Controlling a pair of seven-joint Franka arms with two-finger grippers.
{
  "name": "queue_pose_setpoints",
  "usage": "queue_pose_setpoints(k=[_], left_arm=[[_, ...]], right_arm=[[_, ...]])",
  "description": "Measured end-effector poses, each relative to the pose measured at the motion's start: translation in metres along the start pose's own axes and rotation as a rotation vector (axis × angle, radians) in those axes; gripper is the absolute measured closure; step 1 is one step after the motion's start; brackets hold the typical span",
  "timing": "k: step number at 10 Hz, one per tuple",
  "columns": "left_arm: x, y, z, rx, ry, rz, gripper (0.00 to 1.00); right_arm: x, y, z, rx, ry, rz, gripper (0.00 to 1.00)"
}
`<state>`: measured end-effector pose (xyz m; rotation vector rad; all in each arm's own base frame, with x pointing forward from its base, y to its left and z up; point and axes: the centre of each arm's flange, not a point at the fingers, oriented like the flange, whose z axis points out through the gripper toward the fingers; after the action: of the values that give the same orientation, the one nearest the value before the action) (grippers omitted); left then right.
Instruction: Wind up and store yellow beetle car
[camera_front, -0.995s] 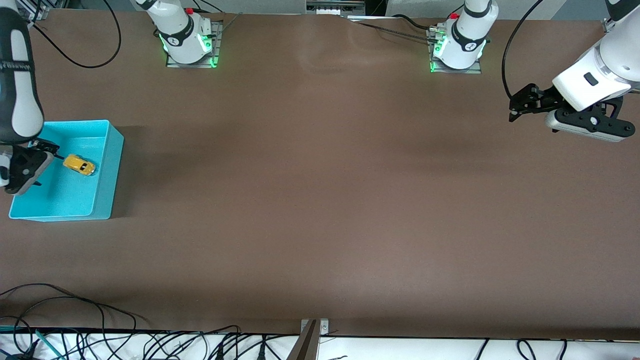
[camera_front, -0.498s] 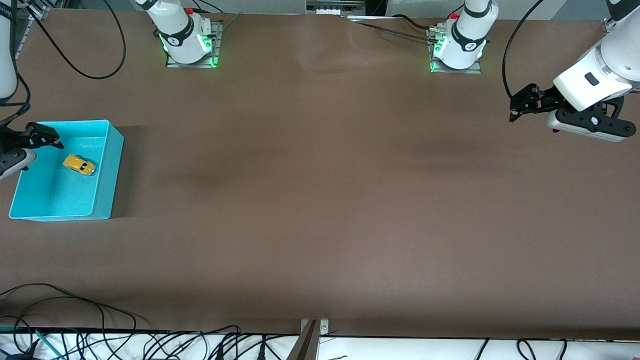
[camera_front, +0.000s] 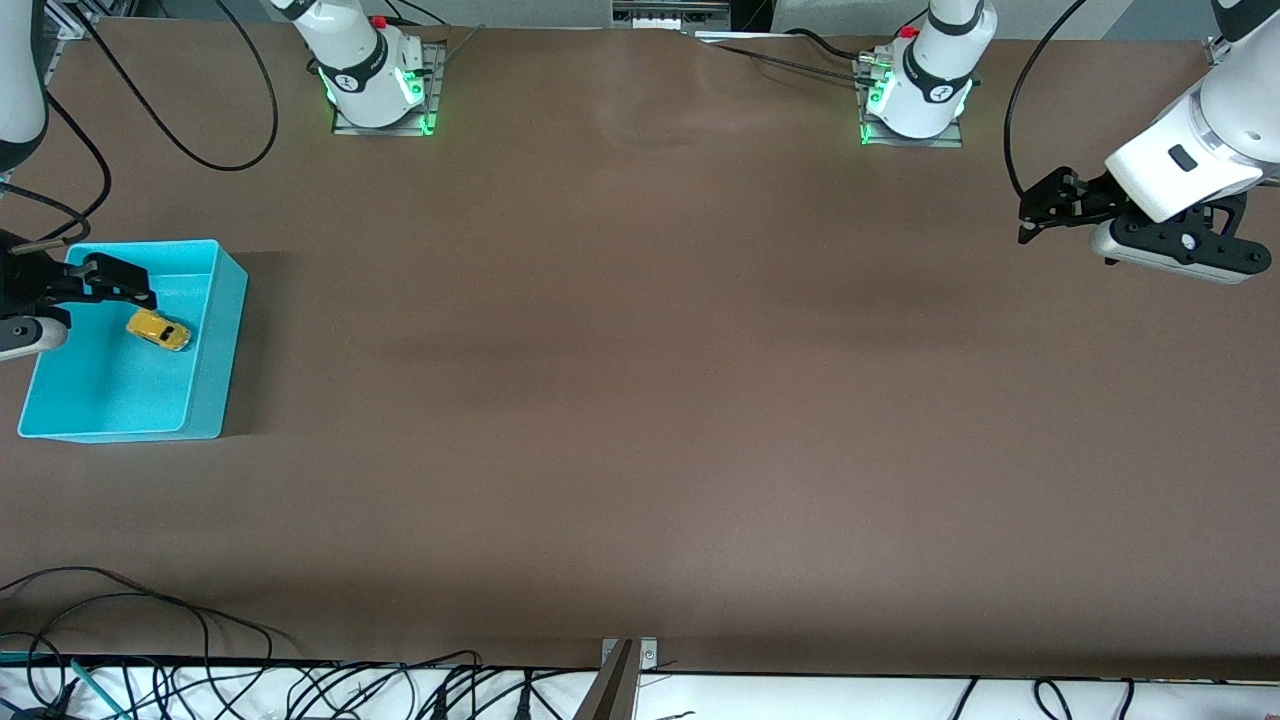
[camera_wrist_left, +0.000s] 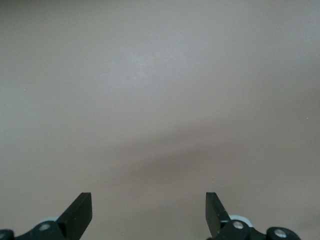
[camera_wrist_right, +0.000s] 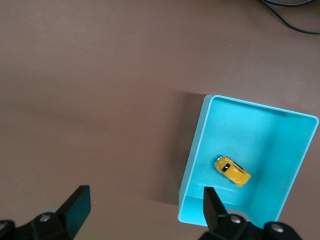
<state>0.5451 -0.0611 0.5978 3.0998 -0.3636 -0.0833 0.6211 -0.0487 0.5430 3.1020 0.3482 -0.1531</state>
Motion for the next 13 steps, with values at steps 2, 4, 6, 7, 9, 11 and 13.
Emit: queue_pose_setpoints(k=[2, 4, 6, 7, 9, 11, 13], left_arm=[[0.0, 0.0, 0.0, 0.0, 0.0, 0.0, 0.0], [0.0, 0.0, 0.0, 0.0, 0.0, 0.001, 0.0], [0.0, 0.0, 0.0, 0.0, 0.0, 0.001, 0.0], [0.0, 0.0, 0.0, 0.0, 0.0, 0.001, 0.0], [0.0, 0.001, 0.0, 0.0, 0.0, 0.002, 0.0], [0.0, 0.003, 0.0, 0.0, 0.0, 0.006, 0.0], [0.0, 0.004, 0.0, 0.001, 0.0, 0.007, 0.0]], right_arm=[[-0.001, -0.004, -0.005, 0.003, -0.005, 0.018, 0.0], [0.0, -0.013, -0.007, 0.002, -0.008, 0.038, 0.0], [0.0, -0.016, -0.007, 0.003, -0.018, 0.065, 0.0], [-0.001, -0.016, -0.007, 0.004, -0.022, 0.083, 0.0], [-0.001, -0.025, -0.011, 0.004, -0.02, 0.117, 0.0], [-0.01, -0.034, -0.024, 0.002, -0.025, 0.138, 0.0], [-0.022, -0.055, -0.04, -0.01, -0.012, 0.16, 0.0]])
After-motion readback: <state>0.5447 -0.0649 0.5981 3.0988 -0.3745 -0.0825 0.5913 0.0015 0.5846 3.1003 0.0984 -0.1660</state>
